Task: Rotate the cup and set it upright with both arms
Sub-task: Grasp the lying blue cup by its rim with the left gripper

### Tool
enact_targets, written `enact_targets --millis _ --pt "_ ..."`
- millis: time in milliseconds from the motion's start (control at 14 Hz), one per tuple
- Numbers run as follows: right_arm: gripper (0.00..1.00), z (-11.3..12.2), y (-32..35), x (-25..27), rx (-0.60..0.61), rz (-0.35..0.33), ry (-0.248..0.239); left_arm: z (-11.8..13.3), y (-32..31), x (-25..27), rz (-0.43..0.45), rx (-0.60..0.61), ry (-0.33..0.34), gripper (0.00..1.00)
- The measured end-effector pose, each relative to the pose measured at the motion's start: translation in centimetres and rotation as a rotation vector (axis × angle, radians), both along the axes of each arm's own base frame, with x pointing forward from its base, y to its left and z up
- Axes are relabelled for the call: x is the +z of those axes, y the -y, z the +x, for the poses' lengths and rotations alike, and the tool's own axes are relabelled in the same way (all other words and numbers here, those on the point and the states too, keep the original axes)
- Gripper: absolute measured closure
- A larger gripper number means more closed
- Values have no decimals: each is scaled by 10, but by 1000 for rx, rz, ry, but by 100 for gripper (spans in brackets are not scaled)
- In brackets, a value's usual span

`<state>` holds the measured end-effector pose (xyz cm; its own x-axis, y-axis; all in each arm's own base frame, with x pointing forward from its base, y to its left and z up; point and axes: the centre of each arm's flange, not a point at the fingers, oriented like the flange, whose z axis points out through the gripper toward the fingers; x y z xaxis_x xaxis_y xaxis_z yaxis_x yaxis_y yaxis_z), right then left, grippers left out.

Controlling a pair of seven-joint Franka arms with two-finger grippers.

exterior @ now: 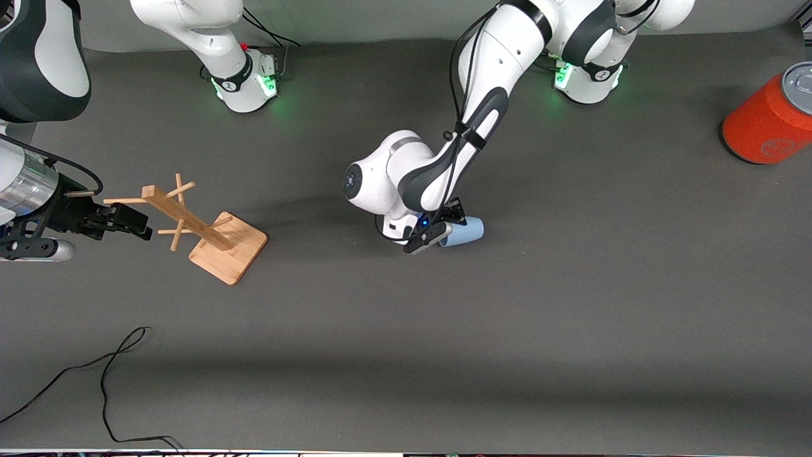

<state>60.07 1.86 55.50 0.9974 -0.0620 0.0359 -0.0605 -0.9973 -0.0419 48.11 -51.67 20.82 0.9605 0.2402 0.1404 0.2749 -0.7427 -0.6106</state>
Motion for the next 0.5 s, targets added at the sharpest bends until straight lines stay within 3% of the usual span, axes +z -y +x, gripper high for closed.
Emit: enact_targets --millis 143,500 --pt "0 0 0 0 0 0 0 0 0 6 -1 3 2 89" --pt "0 0 0 0 0 0 0 13 -3 49 -84 46 3 91"
